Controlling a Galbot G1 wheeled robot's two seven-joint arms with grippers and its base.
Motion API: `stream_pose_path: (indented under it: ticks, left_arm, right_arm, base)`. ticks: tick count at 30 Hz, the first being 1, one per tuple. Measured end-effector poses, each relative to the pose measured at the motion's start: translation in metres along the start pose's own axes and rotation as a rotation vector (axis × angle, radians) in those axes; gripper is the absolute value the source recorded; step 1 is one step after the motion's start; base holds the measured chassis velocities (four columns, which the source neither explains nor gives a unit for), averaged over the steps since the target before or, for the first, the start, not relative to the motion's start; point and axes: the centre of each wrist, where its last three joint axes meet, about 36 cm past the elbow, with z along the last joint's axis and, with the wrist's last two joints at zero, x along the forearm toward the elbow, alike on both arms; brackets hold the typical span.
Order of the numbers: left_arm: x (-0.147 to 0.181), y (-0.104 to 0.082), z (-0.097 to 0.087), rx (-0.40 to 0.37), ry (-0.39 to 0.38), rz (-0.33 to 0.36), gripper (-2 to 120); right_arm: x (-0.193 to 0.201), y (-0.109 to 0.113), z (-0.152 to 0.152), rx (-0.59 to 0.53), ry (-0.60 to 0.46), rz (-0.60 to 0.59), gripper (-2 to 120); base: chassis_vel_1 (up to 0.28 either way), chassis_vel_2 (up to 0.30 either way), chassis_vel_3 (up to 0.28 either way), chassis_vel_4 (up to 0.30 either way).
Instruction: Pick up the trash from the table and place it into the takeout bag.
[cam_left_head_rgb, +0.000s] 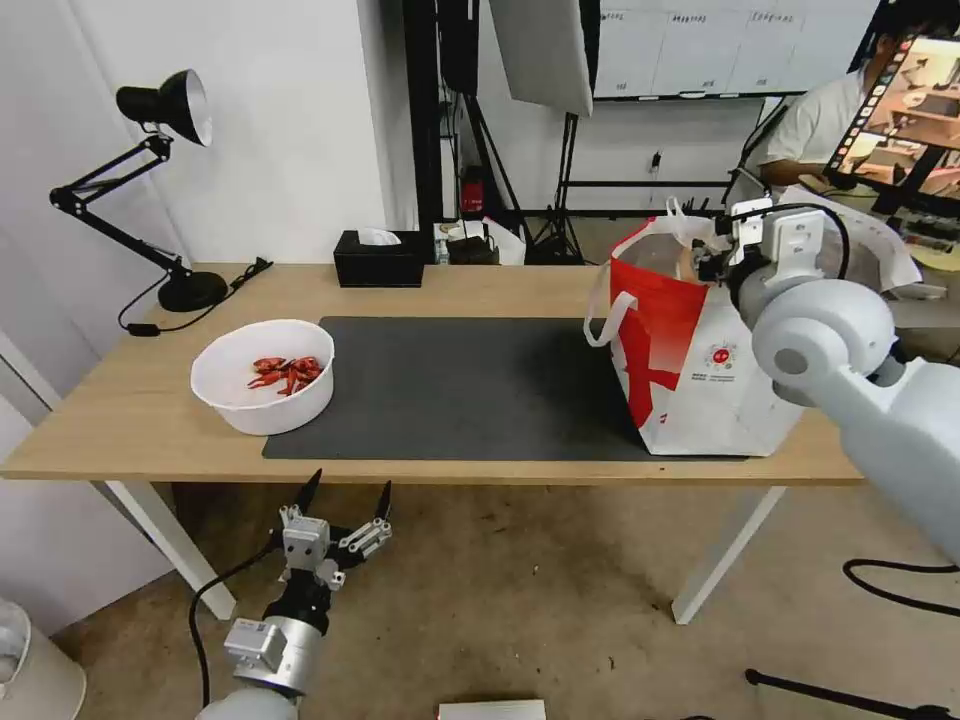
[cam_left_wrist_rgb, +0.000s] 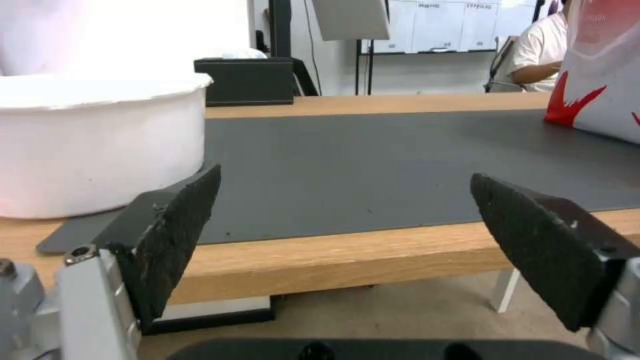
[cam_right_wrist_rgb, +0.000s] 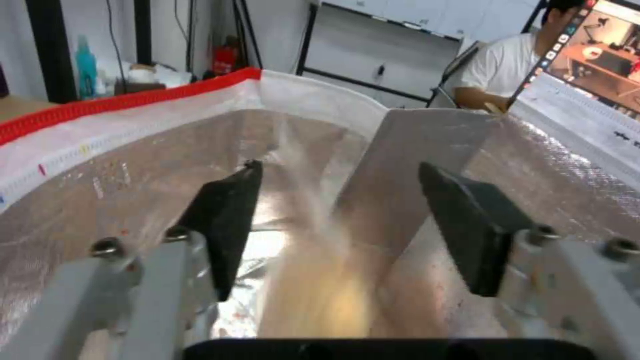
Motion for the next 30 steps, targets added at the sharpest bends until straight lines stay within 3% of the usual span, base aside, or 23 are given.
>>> stream_pose_path:
  ticks: [1,8,17,19,20,23,25,27,28,30]
  left_arm:
    - [0.0,0.0,0.0,0.0,0.0,0.0,100]
    - [0.0,-0.001,-0.003,0.002,-0.008,0.005,100]
    - [-0.001,-0.002,-0.008,0.004,-0.02,0.01,100]
    - [-0.001,-0.003,-0.009,0.006,-0.025,0.011,100]
    - [-0.001,-0.003,-0.009,0.006,-0.025,0.011,100]
    - [-0.001,-0.004,-0.013,0.01,-0.034,0.011,100]
    - [-0.001,-0.005,-0.013,0.01,-0.034,0.01,100]
    - [0.006,-0.004,-0.015,0.011,-0.04,-0.015,100]
    - [0.006,-0.004,-0.015,0.011,-0.04,-0.015,100]
    - [0.014,-0.003,-0.016,0.007,-0.044,-0.048,100]
  right_arm:
    - [0.0,0.0,0.0,0.0,0.0,0.0,66]
    - [0.002,-0.002,0.0,0.017,0.024,-0.031,96]
    - [0.002,-0.003,0.002,-0.046,-0.037,-0.041,100]
    - [0.008,0.002,0.01,-0.159,-0.17,-0.162,100]
    - [0.008,0.002,0.01,-0.159,-0.17,-0.162,100]
    - [0.024,0.016,0.031,-0.233,-0.333,-0.315,100]
    - [0.026,0.018,0.034,-0.238,-0.343,-0.33,100]
    - [0.05,0.045,0.069,-0.3,-0.413,-0.484,100]
    - [0.05,0.045,0.069,-0.3,-0.413,-0.484,100]
    - [0.065,0.062,0.1,-0.329,-0.422,-0.559,100]
  base:
    - [0.0,0.0,0.0,0.0]
    - [0.0,0.0,0.0,0.0]
    - [0.0,0.0,0.0,0.0]
    - [0.0,0.0,0.0,0.0]
    - [0.0,0.0,0.0,0.0]
    - [0.0,0.0,0.0,0.0]
    - [0.0,0.0,0.0,0.0]
    - [0.0,0.0,0.0,0.0]
    - [0.0,0.0,0.0,0.0]
    - [0.0,0.0,0.0,0.0]
